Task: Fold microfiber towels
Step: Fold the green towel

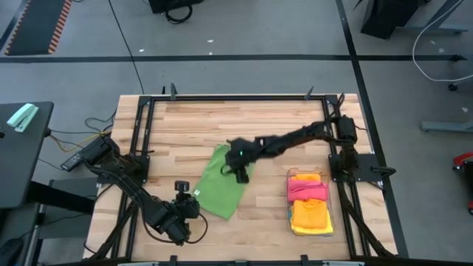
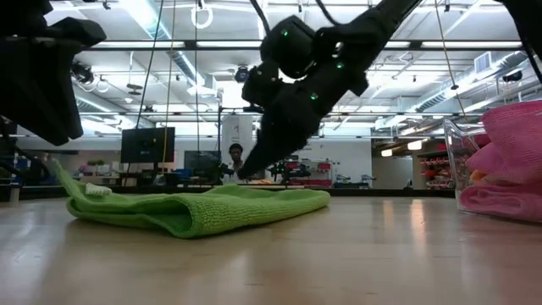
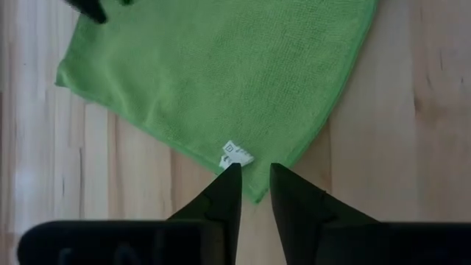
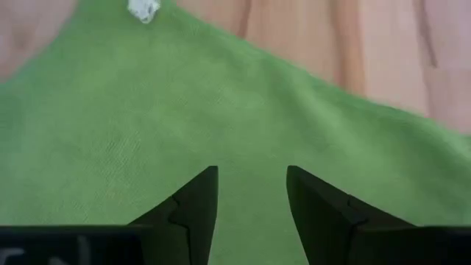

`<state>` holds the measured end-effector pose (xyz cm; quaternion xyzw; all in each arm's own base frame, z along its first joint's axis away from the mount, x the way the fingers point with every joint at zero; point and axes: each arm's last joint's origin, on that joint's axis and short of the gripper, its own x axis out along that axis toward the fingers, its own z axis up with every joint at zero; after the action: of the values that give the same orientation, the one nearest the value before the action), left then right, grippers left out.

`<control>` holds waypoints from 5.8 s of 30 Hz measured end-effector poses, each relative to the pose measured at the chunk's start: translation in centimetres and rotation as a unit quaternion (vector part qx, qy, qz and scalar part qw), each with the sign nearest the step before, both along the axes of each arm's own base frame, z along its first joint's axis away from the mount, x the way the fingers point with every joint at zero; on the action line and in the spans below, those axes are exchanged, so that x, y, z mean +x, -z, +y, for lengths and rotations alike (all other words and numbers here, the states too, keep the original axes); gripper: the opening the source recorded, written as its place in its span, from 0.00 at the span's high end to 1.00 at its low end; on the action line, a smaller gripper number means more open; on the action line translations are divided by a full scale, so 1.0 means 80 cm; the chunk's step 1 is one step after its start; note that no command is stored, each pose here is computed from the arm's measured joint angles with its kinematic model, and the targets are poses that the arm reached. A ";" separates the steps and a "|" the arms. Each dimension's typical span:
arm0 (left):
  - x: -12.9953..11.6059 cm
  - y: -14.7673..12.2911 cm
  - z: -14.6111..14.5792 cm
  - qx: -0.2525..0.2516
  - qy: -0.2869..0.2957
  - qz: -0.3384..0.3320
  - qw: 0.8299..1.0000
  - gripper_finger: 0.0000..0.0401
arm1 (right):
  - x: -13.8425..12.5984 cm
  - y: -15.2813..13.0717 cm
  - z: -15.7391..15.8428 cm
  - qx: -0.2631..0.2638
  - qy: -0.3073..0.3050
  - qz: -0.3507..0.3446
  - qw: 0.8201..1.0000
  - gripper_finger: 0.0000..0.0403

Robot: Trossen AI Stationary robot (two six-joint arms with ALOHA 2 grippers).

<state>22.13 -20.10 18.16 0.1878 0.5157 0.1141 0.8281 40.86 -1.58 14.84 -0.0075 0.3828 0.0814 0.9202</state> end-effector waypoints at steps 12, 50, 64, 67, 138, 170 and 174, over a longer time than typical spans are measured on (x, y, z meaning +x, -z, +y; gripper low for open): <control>-0.001 0.000 0.000 -0.010 -0.013 0.000 1.000 0.78 | -0.001 0.013 0.051 0.003 0.089 0.009 0.996 0.58; 0.042 -0.009 0.001 -0.007 0.041 -0.093 0.995 0.74 | 0.008 0.007 -0.064 -0.092 -0.145 0.023 0.985 0.68; 0.072 0.027 0.026 0.036 0.058 -0.031 0.997 0.55 | -0.031 -0.020 0.008 -0.043 -0.136 0.085 0.986 0.68; 0.076 0.031 0.029 0.039 0.069 -0.019 0.997 0.56 | -0.044 -0.011 0.023 -0.065 -0.121 0.094 0.986 0.68; 0.117 0.067 0.059 -0.106 -0.010 0.003 0.994 0.98 | -0.091 0.056 0.135 -0.164 -0.102 0.003 0.981 0.94; 0.099 -0.029 -0.003 -0.346 0.152 -0.105 0.920 0.97 | -0.081 -0.072 0.219 -0.073 -0.250 0.076 0.963 0.97; 0.091 -0.019 0.006 -0.305 0.108 -0.067 0.944 0.98 | -0.072 -0.072 0.197 -0.092 -0.229 0.077 0.966 0.97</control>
<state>29.39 -19.62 19.67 -0.0275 0.4460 -0.1268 0.8856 35.07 14.17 20.57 -0.1734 0.4462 0.2549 0.8401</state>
